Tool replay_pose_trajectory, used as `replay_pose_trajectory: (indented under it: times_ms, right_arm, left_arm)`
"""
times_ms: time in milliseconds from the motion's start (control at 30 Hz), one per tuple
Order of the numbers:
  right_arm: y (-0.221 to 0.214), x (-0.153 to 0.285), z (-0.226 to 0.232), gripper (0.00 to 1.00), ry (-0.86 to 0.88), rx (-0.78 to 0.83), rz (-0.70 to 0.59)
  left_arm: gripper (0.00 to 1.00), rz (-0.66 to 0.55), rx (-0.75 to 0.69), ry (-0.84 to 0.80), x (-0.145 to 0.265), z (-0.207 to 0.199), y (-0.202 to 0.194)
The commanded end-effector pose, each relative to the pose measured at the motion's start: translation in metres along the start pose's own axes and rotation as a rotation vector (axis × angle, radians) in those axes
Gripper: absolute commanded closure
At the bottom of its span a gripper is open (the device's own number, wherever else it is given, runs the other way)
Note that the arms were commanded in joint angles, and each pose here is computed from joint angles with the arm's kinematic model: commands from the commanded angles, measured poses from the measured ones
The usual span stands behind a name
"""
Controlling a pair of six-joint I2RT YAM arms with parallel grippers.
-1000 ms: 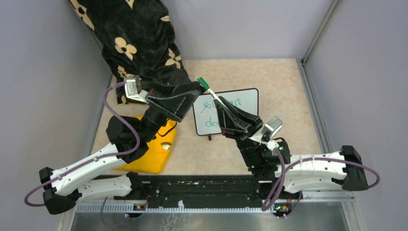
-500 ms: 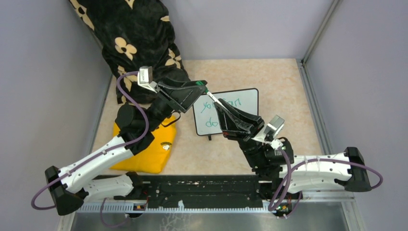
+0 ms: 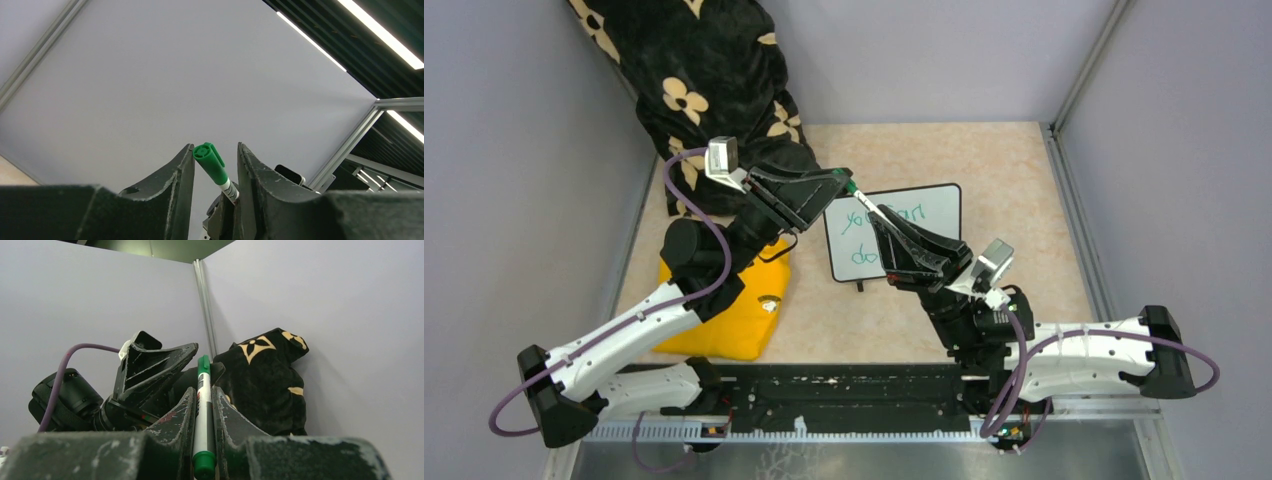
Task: Write a sentence on the whiteboard
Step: Close the whiteboard marker at the center of the board.
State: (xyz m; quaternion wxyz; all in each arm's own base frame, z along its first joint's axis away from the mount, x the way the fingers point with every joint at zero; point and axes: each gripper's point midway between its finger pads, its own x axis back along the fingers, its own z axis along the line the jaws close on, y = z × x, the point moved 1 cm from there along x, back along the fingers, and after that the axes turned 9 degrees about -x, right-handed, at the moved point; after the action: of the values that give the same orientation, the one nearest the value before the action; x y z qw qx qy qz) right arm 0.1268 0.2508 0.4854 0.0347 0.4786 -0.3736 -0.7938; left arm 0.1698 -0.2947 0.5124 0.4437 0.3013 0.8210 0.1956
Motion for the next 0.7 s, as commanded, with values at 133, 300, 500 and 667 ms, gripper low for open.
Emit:
replay_pose_trajectory:
  times_ms: [133,300,500,667]
  right_arm:
    - [0.005,-0.002,-0.001,1.00,-0.017,-0.015,-0.025]
    - [0.002,-0.004,-0.002,1.00,-0.030,-0.007,-0.022]
    - [-0.001,-0.006,-0.005,1.00,-0.058,0.011,-0.025]
    - [-0.002,-0.008,-0.007,1.00,-0.078,0.021,-0.033]
  left_arm:
    - [0.70,0.013,0.035,-0.039,0.001,-0.005,-0.004]
    - [0.97,0.044,0.067,-0.079,0.002,-0.005,-0.016]
    - [1.00,0.143,0.124,-0.093,0.001,-0.003,-0.040]
    - [1.00,0.198,0.144,-0.089,0.002,-0.004,-0.063]
